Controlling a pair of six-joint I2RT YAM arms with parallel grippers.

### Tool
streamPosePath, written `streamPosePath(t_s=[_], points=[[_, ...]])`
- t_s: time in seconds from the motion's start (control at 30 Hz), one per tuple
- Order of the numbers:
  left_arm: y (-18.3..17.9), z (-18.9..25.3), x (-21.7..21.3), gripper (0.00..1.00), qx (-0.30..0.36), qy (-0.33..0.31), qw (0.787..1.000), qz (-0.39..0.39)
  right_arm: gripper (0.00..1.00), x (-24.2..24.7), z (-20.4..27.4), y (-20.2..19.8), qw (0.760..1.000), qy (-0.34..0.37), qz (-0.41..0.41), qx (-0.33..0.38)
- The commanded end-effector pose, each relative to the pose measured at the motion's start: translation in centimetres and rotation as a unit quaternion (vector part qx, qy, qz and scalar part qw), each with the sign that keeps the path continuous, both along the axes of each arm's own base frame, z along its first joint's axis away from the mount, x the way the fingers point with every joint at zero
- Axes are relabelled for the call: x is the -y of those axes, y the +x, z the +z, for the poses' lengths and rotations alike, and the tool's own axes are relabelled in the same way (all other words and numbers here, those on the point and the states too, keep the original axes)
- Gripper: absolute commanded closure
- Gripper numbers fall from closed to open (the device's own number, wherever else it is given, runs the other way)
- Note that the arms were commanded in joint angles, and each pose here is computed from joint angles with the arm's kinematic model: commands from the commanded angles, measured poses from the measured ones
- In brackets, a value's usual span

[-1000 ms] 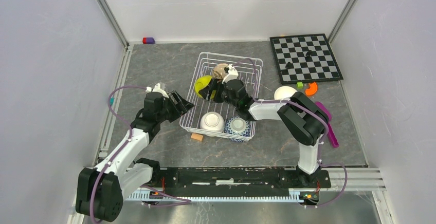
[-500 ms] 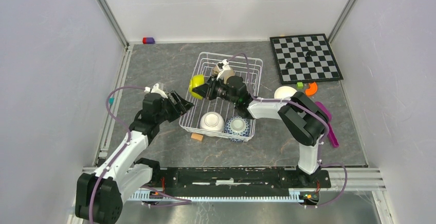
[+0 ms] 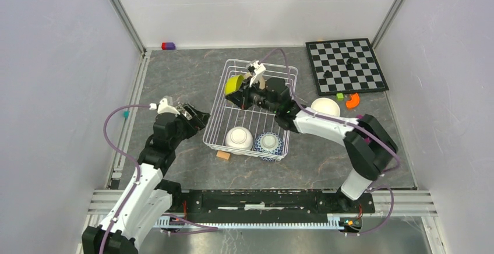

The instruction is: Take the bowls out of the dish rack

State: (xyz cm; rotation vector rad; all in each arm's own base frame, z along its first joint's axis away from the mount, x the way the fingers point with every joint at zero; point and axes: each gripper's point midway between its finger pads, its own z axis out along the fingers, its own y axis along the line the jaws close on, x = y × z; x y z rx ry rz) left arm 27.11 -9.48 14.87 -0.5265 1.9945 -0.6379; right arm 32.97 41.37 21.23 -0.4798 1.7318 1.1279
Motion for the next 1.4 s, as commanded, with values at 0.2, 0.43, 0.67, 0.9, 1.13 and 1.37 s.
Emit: streamPosePath(t_s=[0.2,0.43,0.67,0.9,1.13,1.37], points=[[-0.4,-0.6,-0.9,0.08,-0.012,0.020,1.000,0.017,0.88,7.6,1.9,-1.0,0.976,-0.171,-0.052,0.126],[-0.5,-0.7,-0.6,0.08,-0.012,0.013,1.000,0.010,0.89,15.1,1.1,-2.1,0.947,-0.245,-0.153,0.142],[-0.4,-0.5,0.1,0.08,-0.017,0.003,1.000,-0.005,0.91,21.0,-0.3,-4.1,0.929,-0.250,-0.241,0.128],[-0.3,-0.4,0.5,0.08,-0.022,-0.005,1.000,-0.010,0.99,26.8,-4.0,-6.1,0.900,-0.263,-0.342,0.058],[-0.6,-0.3,1.4,0.09,-0.030,-0.022,0.999,-0.030,1.00,29.9,-10.7,-10.2,0.883,-0.252,-0.385,-0.087],[-0.7,-0.1,1.4,0.09,-0.026,-0.023,0.999,-0.031,1.00,30.4,-14.5,-11.8,0.876,-0.262,-0.382,-0.132]])
